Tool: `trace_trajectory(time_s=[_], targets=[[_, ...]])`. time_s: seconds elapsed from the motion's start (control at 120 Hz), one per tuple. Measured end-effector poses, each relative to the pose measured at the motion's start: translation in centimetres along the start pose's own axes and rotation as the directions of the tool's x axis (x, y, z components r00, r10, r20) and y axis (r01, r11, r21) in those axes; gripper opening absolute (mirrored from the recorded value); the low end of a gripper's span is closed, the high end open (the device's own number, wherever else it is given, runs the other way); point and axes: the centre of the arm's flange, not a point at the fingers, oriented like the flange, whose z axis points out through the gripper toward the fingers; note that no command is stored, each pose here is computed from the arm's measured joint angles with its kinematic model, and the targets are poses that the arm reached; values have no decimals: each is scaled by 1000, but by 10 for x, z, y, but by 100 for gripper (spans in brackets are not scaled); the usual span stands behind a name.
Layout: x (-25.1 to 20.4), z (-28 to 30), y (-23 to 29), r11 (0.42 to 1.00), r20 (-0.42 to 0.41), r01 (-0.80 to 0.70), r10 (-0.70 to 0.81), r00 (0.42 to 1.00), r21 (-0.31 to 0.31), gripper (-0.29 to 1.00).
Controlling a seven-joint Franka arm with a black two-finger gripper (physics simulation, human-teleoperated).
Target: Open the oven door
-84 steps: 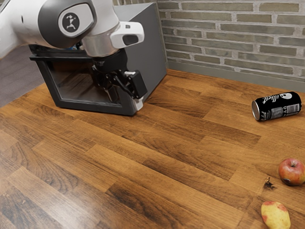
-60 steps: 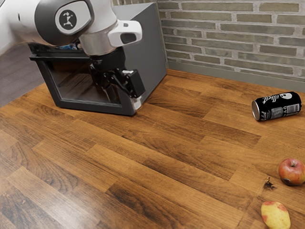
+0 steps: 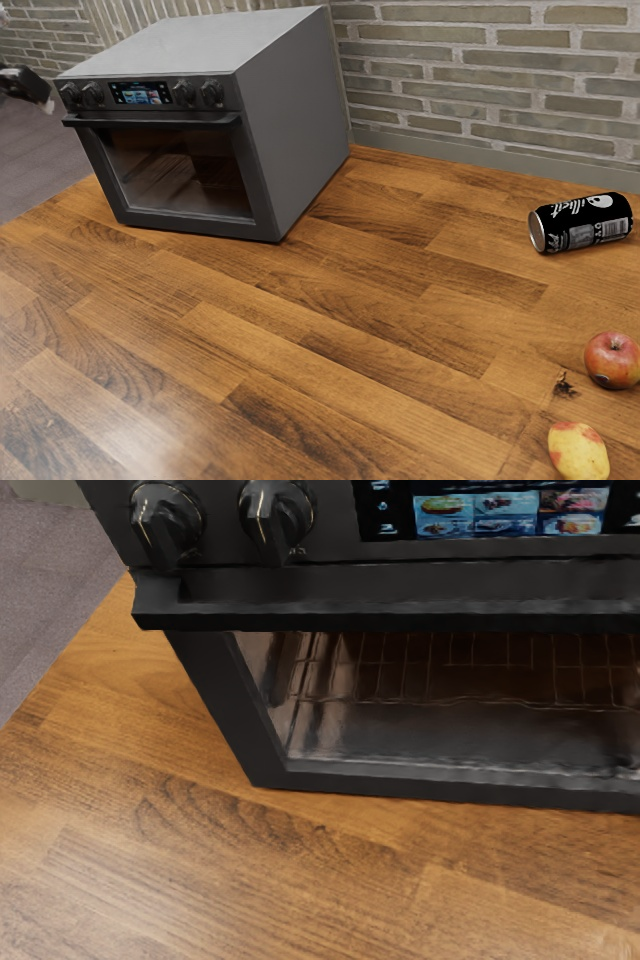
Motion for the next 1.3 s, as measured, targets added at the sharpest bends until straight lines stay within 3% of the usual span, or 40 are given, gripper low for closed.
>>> trace_trajectory(time_s=[0.158, 0.433, 0.883, 1.3], targets=[[23, 36, 44, 979, -149, -198, 189, 971, -51, 70], [38, 80, 44, 894, -239, -445, 441, 865, 40, 70], [27, 113, 44, 746, -234, -644, 666, 709, 170, 70], [16, 126, 44, 678, -215, -727, 730, 648, 109, 70]])
